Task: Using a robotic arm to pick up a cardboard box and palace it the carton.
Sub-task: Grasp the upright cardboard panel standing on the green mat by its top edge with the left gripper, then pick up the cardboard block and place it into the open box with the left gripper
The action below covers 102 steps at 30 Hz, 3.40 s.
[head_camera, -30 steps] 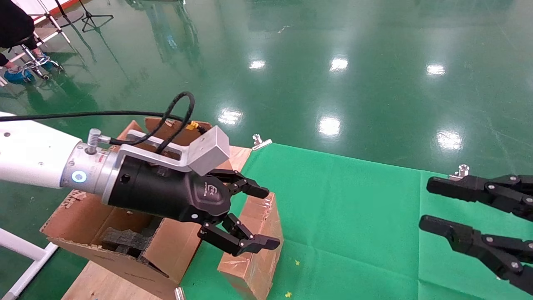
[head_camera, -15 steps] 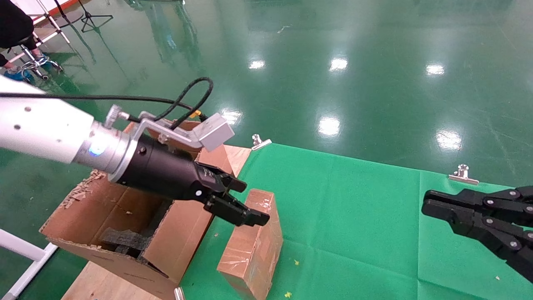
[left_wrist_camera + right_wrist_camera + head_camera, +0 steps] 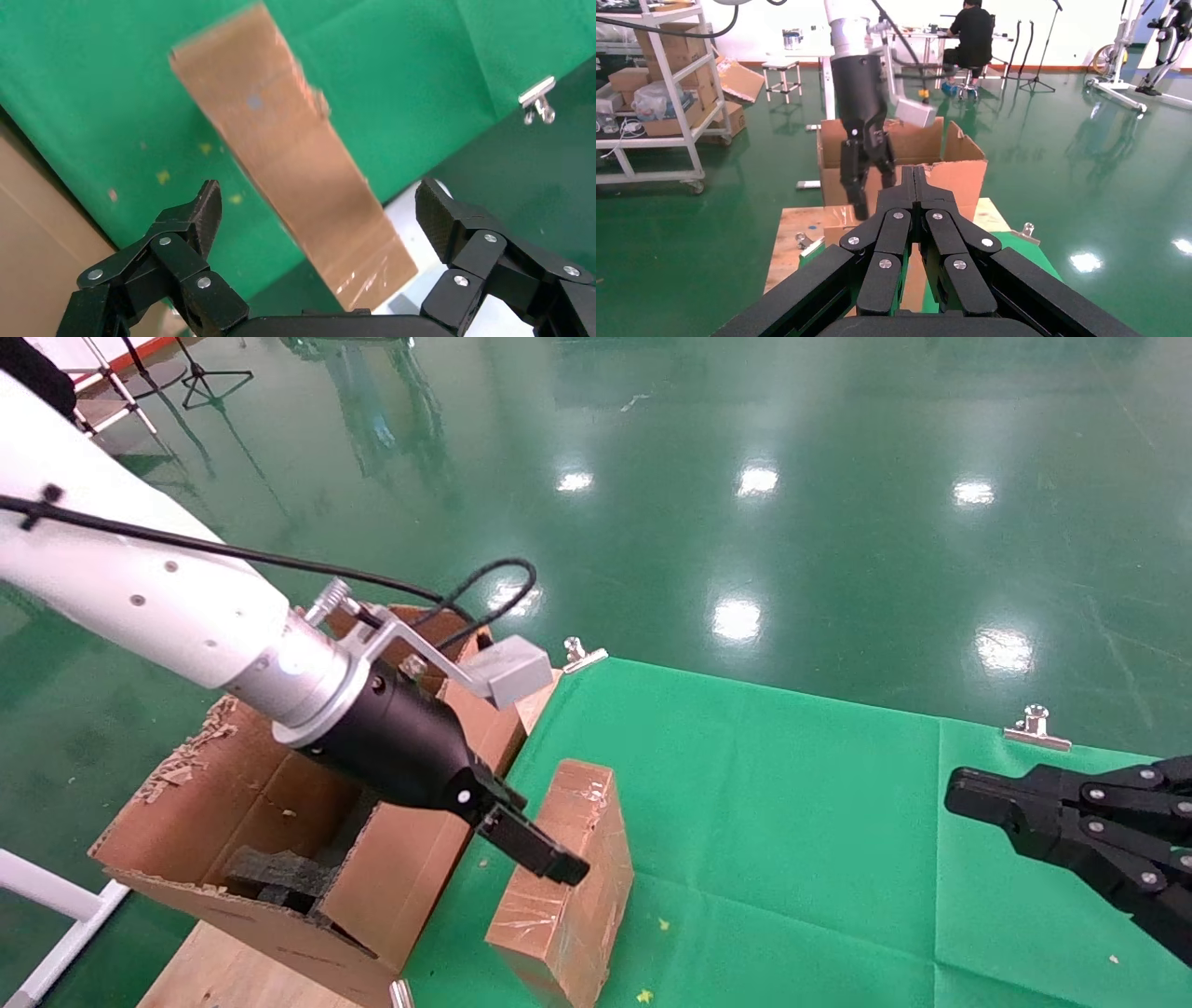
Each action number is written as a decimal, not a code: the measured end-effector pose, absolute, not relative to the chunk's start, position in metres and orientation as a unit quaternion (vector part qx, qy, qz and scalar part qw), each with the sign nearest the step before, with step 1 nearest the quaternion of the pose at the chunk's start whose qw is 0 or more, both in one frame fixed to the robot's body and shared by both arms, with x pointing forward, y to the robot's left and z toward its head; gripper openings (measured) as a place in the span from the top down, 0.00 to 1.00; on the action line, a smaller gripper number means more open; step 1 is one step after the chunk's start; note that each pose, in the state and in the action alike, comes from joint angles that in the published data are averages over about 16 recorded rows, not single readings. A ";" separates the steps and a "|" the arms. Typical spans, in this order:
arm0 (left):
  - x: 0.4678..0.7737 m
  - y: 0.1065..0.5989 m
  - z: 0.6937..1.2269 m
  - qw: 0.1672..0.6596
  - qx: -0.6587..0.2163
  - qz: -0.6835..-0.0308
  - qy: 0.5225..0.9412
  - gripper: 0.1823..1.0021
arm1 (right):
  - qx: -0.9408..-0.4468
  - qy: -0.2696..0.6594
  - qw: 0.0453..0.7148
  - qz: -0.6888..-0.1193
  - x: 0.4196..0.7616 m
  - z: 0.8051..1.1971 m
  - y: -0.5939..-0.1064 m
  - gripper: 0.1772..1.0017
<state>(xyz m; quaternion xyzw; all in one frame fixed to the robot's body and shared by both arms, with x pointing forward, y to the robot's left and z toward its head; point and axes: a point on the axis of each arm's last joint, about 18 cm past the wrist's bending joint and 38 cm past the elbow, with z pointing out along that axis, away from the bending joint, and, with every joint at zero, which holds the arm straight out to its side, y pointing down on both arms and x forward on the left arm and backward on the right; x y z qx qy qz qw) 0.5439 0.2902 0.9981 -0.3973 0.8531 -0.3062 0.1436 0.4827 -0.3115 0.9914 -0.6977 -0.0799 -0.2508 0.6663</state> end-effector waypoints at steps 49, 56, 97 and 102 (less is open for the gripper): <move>0.554 0.269 0.974 0.127 -0.423 -0.236 0.865 0.26 | -0.698 -0.080 0.666 -0.251 0.483 0.991 -0.312 0.59; 0.554 0.270 0.974 0.127 -0.424 -0.238 0.864 0.46 | -0.698 -0.080 0.666 -0.251 0.483 0.991 -0.312 0.41; 0.513 0.554 1.109 0.407 -0.568 -0.310 0.644 0.87 | -0.698 -0.080 0.666 -0.251 0.483 0.991 -0.312 0.00; 0.516 0.582 1.080 0.388 -0.597 -0.295 0.637 0.87 | -0.698 -0.080 0.666 -0.251 0.483 0.991 -0.312 0.00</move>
